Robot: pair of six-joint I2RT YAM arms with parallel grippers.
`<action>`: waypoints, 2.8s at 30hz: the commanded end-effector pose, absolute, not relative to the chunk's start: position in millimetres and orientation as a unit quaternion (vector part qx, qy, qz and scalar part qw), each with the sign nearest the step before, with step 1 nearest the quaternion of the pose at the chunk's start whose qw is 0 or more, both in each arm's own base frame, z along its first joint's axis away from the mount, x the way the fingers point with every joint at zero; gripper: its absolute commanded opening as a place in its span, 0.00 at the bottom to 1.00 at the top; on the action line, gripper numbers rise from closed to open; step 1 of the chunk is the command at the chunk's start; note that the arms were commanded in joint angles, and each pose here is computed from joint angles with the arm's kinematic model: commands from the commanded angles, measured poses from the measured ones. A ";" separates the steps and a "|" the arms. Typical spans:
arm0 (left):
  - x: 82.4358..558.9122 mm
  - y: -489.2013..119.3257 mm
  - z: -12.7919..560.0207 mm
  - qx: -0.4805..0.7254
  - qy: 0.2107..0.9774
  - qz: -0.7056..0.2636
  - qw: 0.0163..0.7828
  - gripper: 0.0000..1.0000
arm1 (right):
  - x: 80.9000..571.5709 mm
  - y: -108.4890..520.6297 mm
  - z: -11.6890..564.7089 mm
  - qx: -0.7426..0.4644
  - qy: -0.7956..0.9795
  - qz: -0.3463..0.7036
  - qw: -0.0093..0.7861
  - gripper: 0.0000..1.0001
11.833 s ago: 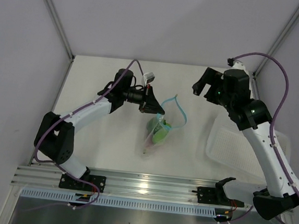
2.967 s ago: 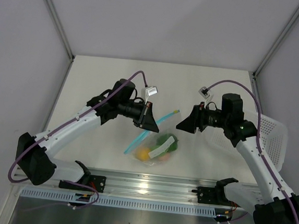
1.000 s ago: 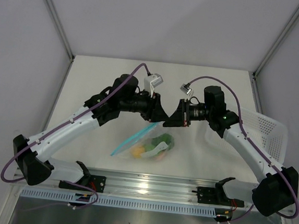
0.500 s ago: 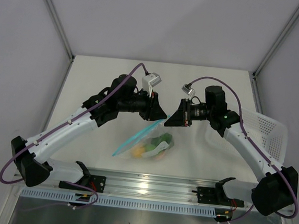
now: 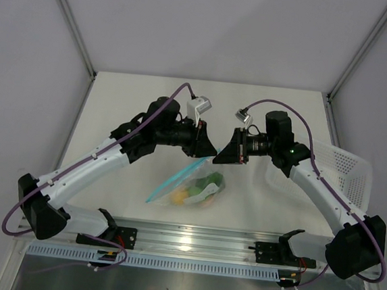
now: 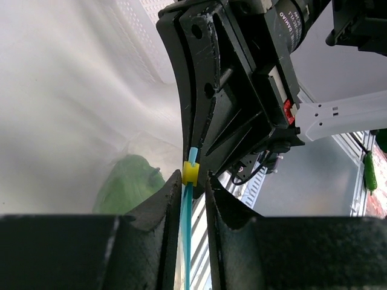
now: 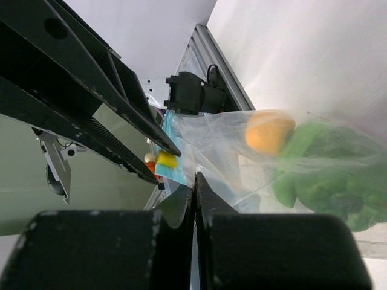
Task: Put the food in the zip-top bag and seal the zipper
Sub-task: Zip the zipper food storage bag at the center of the board.
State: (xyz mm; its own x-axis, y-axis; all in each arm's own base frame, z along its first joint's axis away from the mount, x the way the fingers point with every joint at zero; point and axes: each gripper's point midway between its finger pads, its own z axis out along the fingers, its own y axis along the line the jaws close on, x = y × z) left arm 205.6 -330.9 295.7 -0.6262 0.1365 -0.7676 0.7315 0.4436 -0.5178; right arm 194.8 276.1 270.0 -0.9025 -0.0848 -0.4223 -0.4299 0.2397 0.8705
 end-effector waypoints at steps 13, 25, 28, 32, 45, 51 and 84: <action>204.6 -340.8 304.1 0.290 0.766 -0.468 0.332 0.01 | 194.7 282.1 285.0 -0.197 0.762 0.595 0.160 0.00; 194.3 -334.4 302.7 0.304 0.751 -0.499 0.307 0.01 | 186.2 274.6 277.7 -0.267 0.749 0.576 0.191 0.24; 189.7 -335.9 302.2 0.312 0.746 -0.509 0.296 0.00 | 185.7 276.7 282.0 -0.283 0.734 0.584 0.199 0.29; 185.7 -336.6 300.4 0.316 0.744 -0.515 0.285 0.01 | 186.0 278.1 287.0 -0.298 0.720 0.591 0.208 0.29; 185.3 -325.3 278.5 0.308 0.774 -0.487 0.262 0.01 | 206.6 278.8 290.6 -0.200 0.731 0.613 0.224 0.00; 190.2 -311.3 264.2 0.294 0.803 -0.444 0.270 0.01 | 209.4 278.4 305.3 -0.164 0.719 0.632 0.235 0.00; 184.0 -324.5 296.6 0.259 0.767 -0.533 0.247 0.01 | 213.2 263.9 320.7 -0.132 0.699 0.653 0.260 0.00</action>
State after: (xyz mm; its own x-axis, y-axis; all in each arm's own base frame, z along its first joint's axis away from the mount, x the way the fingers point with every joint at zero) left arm 191.3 -326.7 279.6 -0.7445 0.1434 -0.6521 0.6562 0.3371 -0.6751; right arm 214.0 267.7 295.1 -0.8970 0.1181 -0.4260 -0.4107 0.1339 0.9019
